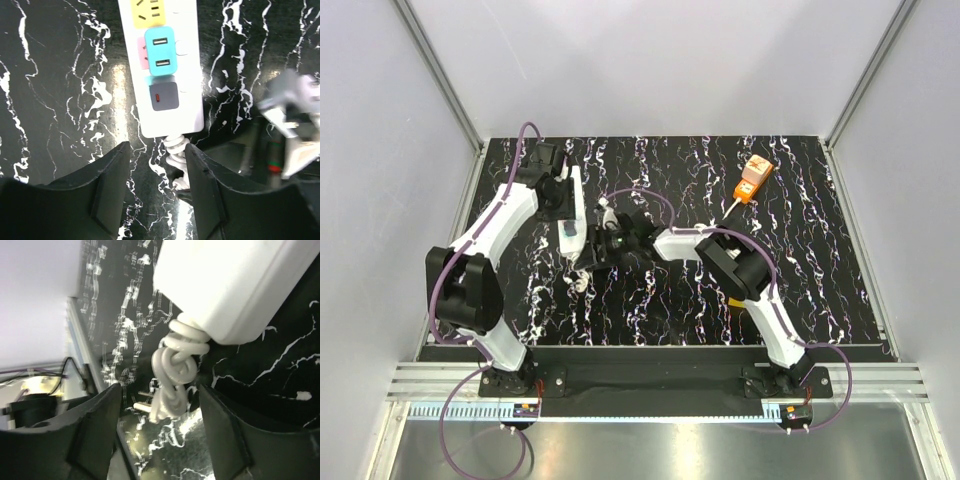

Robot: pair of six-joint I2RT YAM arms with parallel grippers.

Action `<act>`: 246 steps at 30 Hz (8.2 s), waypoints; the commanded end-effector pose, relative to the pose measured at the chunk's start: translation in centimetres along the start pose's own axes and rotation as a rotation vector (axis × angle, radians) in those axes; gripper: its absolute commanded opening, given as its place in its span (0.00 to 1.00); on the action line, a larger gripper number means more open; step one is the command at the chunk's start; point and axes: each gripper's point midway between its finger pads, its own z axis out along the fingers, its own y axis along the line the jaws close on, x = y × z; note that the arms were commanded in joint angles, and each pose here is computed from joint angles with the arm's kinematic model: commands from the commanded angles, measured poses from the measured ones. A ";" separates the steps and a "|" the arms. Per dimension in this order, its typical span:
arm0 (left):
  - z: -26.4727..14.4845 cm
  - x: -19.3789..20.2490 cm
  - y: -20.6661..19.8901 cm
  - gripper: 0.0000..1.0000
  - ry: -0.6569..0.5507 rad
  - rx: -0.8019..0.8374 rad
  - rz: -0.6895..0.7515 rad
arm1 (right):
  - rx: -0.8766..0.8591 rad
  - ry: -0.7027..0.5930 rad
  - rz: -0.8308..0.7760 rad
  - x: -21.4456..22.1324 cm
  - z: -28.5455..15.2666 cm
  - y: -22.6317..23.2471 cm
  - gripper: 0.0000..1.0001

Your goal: Pull the plug off the socket

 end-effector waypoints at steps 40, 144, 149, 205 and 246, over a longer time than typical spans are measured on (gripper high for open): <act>5.1 -0.6 -0.8 0.50 -0.064 0.103 -0.148 | 0.049 -0.079 0.058 -7.0 2.4 -3.0 0.00; -6.3 20.0 19.1 0.00 0.324 -0.944 -1.075 | 0.360 0.029 0.168 -4.6 0.3 -9.6 0.00; -6.0 21.2 21.2 0.00 0.388 -1.056 -1.099 | 0.358 0.033 0.160 -4.5 0.3 -9.4 0.00; -4.1 9.6 21.2 0.98 0.049 -0.743 -0.827 | 0.321 0.043 0.128 -4.3 1.4 -8.2 0.00; 7.0 -4.7 0.3 0.61 -0.096 -0.137 -0.142 | 0.313 0.052 0.125 -4.2 1.4 -8.1 0.00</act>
